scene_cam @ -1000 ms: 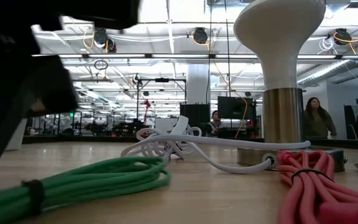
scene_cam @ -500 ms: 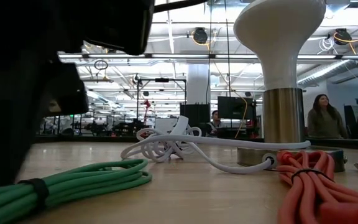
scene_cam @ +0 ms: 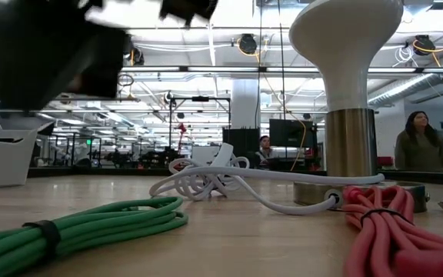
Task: Pick & Place USB Port
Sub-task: Put the green USB cable into the blue bin
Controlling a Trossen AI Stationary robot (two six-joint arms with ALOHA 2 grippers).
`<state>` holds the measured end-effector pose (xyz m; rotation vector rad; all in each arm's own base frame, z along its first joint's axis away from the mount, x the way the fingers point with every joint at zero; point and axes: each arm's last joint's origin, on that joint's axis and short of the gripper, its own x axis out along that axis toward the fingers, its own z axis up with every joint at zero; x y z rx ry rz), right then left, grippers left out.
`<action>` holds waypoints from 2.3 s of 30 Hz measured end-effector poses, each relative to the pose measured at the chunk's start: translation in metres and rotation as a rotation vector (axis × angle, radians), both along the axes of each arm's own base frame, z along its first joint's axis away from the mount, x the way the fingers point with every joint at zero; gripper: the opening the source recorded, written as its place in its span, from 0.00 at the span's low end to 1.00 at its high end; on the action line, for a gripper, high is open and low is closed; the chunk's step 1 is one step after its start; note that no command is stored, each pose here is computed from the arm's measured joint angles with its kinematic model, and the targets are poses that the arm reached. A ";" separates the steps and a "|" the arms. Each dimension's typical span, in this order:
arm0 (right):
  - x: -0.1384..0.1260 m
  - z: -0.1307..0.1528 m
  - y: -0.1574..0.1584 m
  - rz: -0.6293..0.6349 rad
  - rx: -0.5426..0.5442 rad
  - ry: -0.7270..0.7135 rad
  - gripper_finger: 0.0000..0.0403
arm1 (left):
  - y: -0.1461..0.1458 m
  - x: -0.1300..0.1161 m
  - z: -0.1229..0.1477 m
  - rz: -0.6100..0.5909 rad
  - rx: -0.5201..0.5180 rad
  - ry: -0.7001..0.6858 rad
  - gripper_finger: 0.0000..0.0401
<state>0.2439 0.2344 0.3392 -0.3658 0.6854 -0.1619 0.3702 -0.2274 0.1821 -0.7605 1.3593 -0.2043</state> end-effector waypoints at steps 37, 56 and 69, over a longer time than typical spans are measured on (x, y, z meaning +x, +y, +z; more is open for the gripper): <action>0.000 -0.010 0.002 0.010 -0.016 0.009 0.32 | 0.008 0.007 -0.057 0.093 0.349 0.210 0.06; 0.022 -0.010 0.014 0.027 -0.028 -0.248 0.32 | 0.000 -0.095 0.097 0.394 1.013 -0.424 0.00; 0.067 -0.015 -0.018 0.120 -0.005 -0.819 0.32 | -0.005 -0.143 0.163 0.506 1.350 -0.966 0.00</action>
